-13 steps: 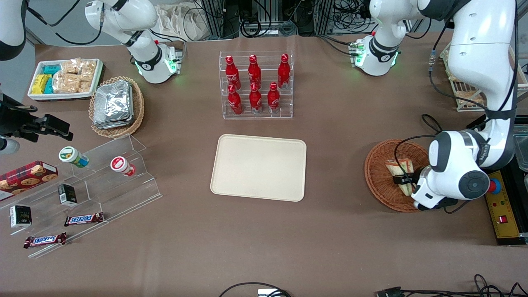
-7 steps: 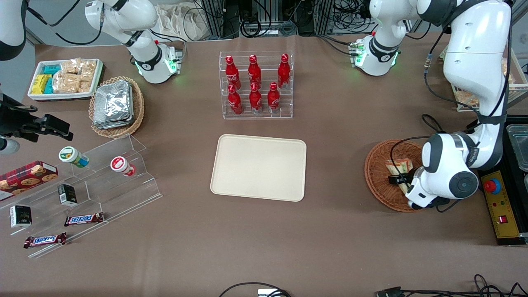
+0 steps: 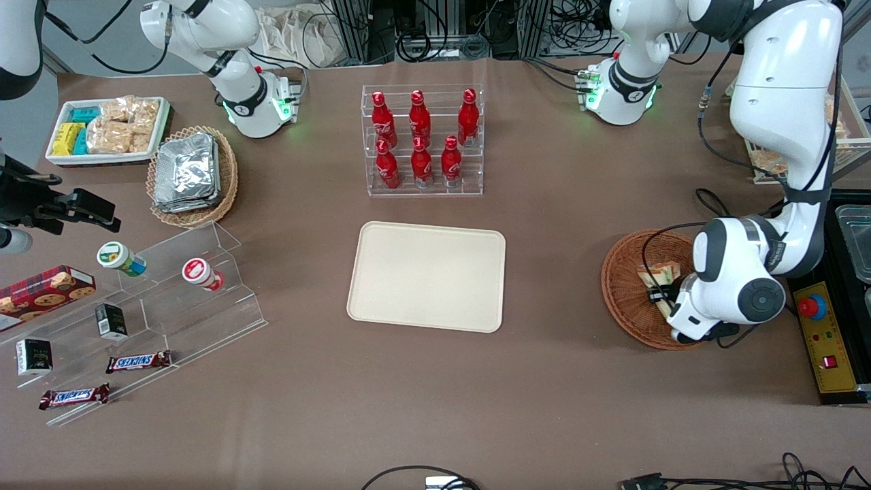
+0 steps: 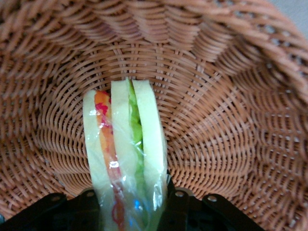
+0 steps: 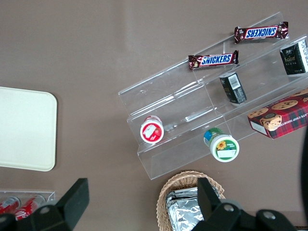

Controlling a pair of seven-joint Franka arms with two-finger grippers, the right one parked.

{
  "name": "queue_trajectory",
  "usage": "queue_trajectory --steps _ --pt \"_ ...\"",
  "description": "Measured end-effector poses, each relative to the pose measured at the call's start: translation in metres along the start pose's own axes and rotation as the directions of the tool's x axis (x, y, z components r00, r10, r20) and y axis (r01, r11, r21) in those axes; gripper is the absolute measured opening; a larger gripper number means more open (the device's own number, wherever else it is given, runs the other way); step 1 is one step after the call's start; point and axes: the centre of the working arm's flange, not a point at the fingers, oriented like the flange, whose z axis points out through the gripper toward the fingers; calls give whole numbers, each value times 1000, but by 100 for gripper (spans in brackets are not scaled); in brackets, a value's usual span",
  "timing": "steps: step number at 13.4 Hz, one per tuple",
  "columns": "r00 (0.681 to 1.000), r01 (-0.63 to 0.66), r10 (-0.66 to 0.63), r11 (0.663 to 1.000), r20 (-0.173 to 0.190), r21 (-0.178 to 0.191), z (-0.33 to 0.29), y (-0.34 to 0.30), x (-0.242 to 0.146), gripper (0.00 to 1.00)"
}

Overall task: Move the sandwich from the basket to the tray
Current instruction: 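Lift the sandwich up out of the basket with the left gripper, then carry the sandwich over the cream tray and lower it onto it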

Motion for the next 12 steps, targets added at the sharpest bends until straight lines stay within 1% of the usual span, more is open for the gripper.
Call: queue_trajectory --steps 2,4,7,9,10,12 --pt "999 1 -1 1000 -34 -8 -29 0 -5 22" --pt "998 -6 5 1000 -68 -12 -70 1 -18 22" --pt "988 -63 59 998 -146 -21 -141 27 -52 22" --pt "973 -129 122 991 -198 -21 -178 61 -80 18" --pt "962 -168 160 986 -220 -20 -190 82 -93 18" --pt "942 -242 231 970 -245 -16 -203 121 -114 18"
